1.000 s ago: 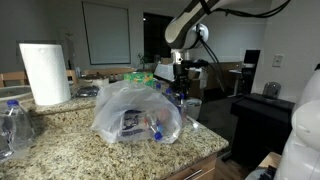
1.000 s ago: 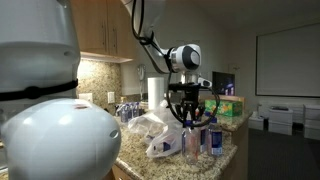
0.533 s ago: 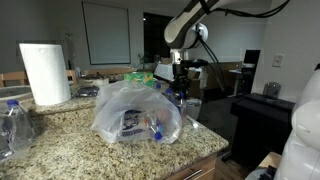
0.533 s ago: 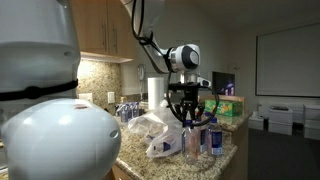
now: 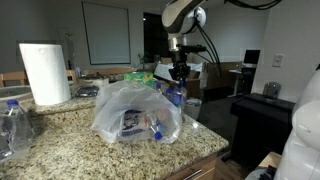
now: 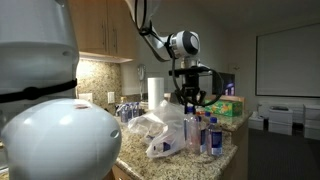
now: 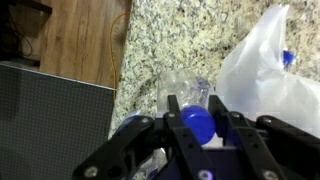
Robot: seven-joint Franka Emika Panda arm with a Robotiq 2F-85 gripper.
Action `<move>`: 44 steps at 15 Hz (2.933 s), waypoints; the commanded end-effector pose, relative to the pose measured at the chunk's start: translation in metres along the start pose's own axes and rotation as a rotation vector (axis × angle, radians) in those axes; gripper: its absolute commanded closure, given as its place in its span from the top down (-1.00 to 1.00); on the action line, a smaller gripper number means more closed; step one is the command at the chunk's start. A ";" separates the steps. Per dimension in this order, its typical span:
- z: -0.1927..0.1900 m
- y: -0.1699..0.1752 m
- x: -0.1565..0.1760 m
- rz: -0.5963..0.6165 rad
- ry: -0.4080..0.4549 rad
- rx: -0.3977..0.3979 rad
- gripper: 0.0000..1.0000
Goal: Put the bottles in the plastic bag
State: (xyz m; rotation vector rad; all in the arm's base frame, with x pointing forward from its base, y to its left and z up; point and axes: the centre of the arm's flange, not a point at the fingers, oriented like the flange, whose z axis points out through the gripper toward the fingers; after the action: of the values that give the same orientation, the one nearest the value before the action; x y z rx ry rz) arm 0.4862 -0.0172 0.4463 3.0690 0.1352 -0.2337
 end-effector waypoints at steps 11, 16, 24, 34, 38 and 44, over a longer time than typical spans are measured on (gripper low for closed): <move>-0.171 -0.129 -0.065 -0.143 0.089 -0.168 -0.77; -0.166 -0.194 -0.089 -0.258 0.042 -0.183 -0.78; -0.071 -0.271 -0.111 -0.392 -0.071 -0.183 -0.78; 0.055 -0.324 -0.085 -0.298 0.304 -0.301 -0.78; 0.063 -0.316 -0.058 -0.283 0.465 -0.374 -0.78; 0.082 -0.298 -0.025 -0.290 0.650 -0.478 -0.78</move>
State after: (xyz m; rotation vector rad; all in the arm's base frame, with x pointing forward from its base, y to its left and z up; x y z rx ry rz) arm 0.4076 0.2756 0.3793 2.5648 0.5823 0.6069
